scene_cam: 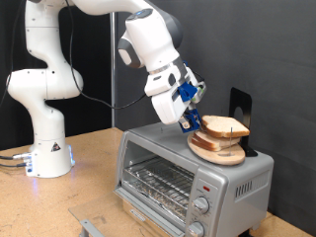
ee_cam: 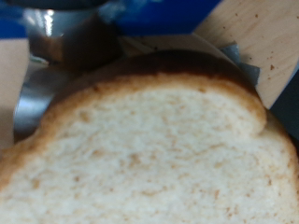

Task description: Make a piece of toast with the oven

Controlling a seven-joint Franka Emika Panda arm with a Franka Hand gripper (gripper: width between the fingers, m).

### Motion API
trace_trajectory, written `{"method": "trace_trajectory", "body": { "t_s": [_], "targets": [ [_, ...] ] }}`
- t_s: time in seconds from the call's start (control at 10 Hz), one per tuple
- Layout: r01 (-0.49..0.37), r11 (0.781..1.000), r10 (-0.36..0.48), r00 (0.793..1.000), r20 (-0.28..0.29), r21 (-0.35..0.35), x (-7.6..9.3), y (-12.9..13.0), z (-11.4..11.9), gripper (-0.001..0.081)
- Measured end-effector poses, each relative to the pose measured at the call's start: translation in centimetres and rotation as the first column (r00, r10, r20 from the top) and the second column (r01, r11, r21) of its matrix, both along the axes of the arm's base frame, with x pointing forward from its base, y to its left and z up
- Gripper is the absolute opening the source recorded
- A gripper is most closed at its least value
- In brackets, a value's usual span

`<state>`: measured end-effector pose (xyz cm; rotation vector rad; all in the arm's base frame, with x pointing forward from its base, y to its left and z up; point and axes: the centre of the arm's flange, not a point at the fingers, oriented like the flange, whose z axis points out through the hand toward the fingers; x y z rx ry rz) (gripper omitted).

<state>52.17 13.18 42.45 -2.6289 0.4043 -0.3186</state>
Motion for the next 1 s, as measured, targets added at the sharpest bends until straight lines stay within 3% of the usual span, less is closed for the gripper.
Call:
{"method": "trace_trajectory", "body": {
  "t_s": [0.4, 1.0],
  "targets": [
    [-0.025, 0.999, 0.023, 0.999, 0.037, 0.044, -1.8, -1.2, -0.1, 0.0469],
    [-0.033, 0.998, 0.029, 0.997, 0.077, 0.053, -4.4, -3.6, 3.7, 0.0469]
  ]
}}
